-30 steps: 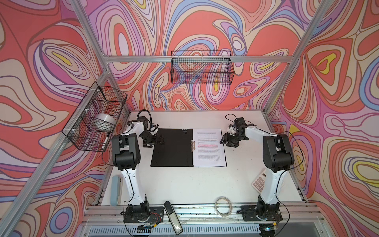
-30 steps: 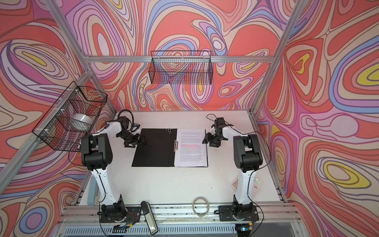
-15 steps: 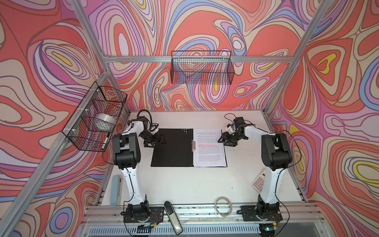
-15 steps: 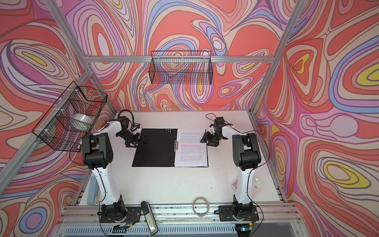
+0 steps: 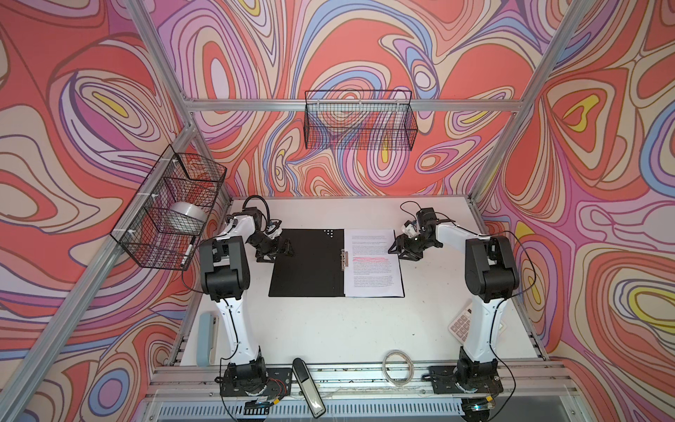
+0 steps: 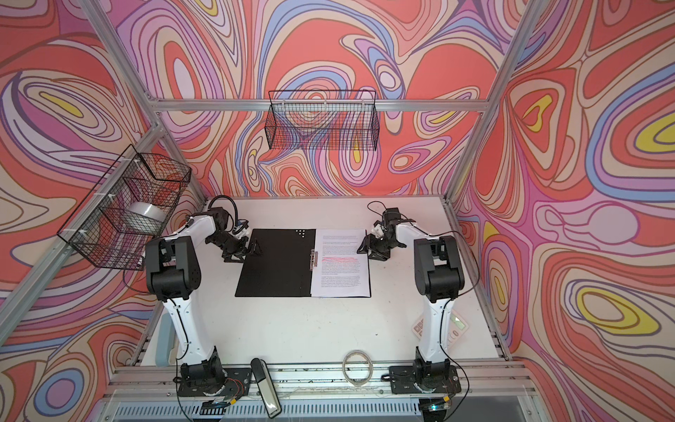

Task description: Put the files into the folder

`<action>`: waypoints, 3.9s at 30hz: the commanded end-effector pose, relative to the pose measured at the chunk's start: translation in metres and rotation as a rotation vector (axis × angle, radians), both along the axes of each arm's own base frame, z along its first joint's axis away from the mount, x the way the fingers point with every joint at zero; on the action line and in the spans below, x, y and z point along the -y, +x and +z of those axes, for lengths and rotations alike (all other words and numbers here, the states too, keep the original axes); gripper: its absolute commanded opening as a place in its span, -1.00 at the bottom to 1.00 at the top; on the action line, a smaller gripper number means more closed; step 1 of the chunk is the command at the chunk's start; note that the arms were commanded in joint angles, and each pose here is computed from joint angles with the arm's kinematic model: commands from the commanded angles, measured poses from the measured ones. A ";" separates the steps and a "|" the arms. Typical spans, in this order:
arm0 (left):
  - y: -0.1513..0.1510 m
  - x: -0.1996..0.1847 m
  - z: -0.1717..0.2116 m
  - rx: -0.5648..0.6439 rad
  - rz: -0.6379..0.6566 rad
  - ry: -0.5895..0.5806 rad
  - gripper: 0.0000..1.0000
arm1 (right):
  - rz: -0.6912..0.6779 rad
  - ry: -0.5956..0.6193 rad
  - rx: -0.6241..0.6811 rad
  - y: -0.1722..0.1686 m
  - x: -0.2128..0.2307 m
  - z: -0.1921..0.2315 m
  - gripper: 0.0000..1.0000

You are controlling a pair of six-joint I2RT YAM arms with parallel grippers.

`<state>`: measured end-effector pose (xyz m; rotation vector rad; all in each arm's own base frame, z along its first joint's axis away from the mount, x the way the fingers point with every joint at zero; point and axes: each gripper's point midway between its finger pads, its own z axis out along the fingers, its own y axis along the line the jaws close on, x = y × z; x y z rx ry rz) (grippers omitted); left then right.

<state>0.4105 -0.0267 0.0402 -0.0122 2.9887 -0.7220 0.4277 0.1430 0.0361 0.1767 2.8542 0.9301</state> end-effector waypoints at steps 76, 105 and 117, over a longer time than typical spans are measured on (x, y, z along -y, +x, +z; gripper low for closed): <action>-0.044 0.065 0.107 0.141 -0.177 -0.399 0.87 | 0.048 -0.055 -0.116 -0.018 0.002 -0.037 0.24; -0.042 0.075 0.132 0.177 -0.145 -0.494 0.85 | 0.047 -0.047 -0.110 -0.017 0.001 -0.033 0.24; -0.042 0.077 0.158 0.216 -0.156 -0.500 0.86 | 0.043 -0.033 -0.106 -0.016 -0.001 -0.033 0.24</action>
